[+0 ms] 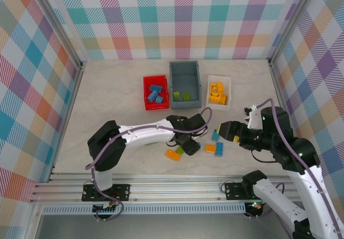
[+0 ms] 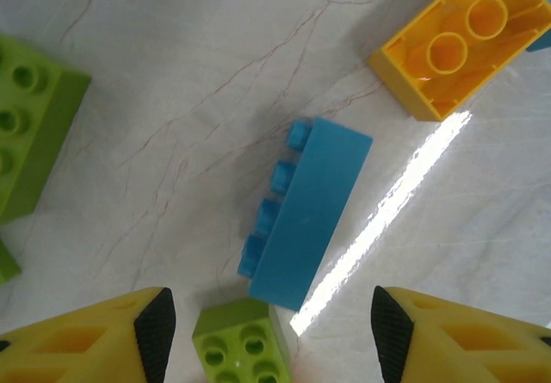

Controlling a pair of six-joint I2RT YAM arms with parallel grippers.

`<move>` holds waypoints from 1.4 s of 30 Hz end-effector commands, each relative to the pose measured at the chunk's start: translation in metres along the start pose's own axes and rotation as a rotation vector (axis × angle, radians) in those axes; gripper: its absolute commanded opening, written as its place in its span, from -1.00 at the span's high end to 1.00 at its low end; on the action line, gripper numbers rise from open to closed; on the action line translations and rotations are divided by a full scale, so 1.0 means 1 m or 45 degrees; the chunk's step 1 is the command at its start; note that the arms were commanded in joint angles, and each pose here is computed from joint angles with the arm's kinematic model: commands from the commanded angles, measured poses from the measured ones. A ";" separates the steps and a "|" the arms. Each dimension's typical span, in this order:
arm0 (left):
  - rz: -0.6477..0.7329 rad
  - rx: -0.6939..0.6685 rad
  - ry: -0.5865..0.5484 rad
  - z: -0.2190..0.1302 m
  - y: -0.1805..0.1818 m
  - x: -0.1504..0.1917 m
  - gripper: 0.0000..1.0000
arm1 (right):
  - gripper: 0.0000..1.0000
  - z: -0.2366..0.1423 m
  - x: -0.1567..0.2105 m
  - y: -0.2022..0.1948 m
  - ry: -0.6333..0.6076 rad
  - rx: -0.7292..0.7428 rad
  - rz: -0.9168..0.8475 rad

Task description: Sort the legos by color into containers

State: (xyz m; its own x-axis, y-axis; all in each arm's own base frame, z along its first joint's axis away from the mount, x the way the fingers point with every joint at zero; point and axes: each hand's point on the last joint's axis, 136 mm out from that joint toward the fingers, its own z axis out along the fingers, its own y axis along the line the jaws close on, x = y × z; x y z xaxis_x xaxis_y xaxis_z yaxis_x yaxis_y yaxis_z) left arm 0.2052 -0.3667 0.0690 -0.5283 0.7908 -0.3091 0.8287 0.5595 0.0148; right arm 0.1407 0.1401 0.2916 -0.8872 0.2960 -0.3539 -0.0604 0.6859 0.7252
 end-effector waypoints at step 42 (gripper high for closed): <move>-1.333 -0.075 -0.345 -0.071 0.300 -0.014 0.54 | -0.45 0.170 -0.006 0.143 -0.178 -0.014 -1.089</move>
State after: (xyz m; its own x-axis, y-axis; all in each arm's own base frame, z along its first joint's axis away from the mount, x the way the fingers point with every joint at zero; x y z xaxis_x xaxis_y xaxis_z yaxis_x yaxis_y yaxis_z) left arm 0.4383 -0.1917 0.1633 -0.8645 -0.0854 -0.4954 0.0574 0.9622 -0.2661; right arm 0.1803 0.3239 0.2538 -0.6421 -0.3397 -0.6872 -0.6679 0.6879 0.2841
